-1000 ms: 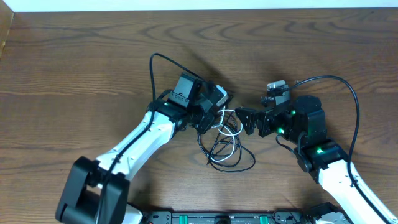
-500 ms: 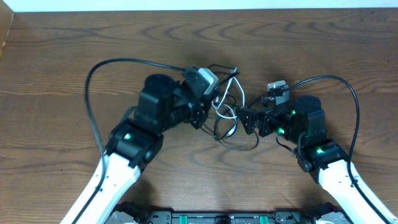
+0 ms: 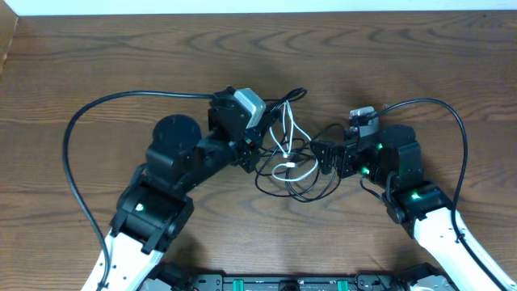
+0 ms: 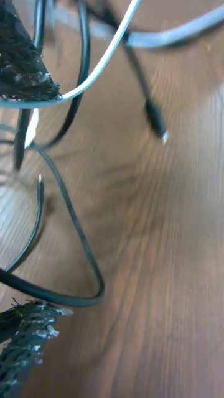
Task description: Untangle cables
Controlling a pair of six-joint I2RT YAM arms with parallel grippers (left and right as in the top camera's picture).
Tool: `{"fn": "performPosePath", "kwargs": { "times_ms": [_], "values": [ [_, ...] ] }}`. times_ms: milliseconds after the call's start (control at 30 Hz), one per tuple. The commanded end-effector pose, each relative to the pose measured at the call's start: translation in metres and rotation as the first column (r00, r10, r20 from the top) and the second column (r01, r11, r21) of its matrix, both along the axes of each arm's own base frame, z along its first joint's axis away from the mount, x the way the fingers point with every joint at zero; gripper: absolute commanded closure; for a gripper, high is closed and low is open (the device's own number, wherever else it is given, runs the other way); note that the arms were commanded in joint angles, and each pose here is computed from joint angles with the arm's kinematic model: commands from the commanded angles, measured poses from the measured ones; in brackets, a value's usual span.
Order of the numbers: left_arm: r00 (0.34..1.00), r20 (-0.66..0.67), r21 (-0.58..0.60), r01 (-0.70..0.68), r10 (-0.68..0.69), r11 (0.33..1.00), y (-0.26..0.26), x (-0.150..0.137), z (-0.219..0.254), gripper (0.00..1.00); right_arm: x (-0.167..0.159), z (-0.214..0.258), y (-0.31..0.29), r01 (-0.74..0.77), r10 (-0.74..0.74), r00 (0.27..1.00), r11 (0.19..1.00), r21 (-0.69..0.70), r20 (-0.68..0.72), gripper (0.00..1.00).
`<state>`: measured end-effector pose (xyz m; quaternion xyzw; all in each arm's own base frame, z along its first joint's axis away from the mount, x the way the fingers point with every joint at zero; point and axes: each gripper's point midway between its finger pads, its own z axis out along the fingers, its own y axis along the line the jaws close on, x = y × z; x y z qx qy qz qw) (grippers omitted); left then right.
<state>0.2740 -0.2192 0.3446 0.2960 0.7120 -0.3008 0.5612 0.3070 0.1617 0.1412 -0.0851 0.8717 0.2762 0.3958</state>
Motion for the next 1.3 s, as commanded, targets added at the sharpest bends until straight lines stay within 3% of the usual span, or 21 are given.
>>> {"fn": "performPosePath", "kwargs": {
  "times_ms": [0, 200, 600, 800, 933, 1067, 1167, 1267],
  "values": [
    [0.998, 0.056, -0.052, 0.009, -0.006, 0.999, 0.003, -0.008, 0.028, 0.93, 0.005, -0.006, -0.012, 0.060, -0.061, 0.998, 0.997, -0.048, -0.006, 0.01],
    [0.989, 0.079, -0.052, -0.118, 0.122, 0.992, 0.024, 0.006, 0.033, 0.92, 0.005, -0.017, -0.013, 0.064, -0.067, 0.997, 0.996, -0.065, -0.037, 0.01],
    [0.977, 0.108, -0.070, -0.179, 0.186, 0.981, 0.042, 0.013, 0.043, 0.93, 0.004, -0.039, -0.029, 0.122, -0.137, 0.986, 0.981, -0.150, -0.094, 0.03],
    [0.935, 0.111, -0.062, -0.332, 0.337, 0.941, 0.069, 0.030, 0.042, 0.92, 0.000, -0.049, -0.043, 0.167, -0.195, 0.974, 0.962, -0.216, -0.115, 0.06],
    [0.928, 0.110, -0.058, -0.352, 0.357, 0.934, 0.072, 0.032, 0.041, 0.92, 0.000, -0.050, -0.045, 0.171, -0.201, 0.972, 0.960, -0.221, -0.119, 0.09],
    [0.931, 0.087, -0.043, -0.353, 0.355, 0.935, 0.072, 0.032, 0.034, 0.92, 0.000, -0.049, -0.043, 0.164, -0.192, 0.974, 0.964, -0.211, -0.118, 0.07],
    [0.933, 0.073, -0.031, -0.350, 0.352, 0.936, 0.071, 0.032, 0.029, 0.92, 0.000, -0.046, -0.036, 0.141, -0.164, 0.979, 0.973, -0.183, -0.117, 0.01],
    [0.933, 0.055, -0.037, -0.353, 0.355, 0.935, 0.071, 0.033, 0.027, 0.92, -0.001, -0.037, -0.019, 0.048, -0.060, 0.994, 0.990, -0.132, -0.093, 0.01]
  ]
}}
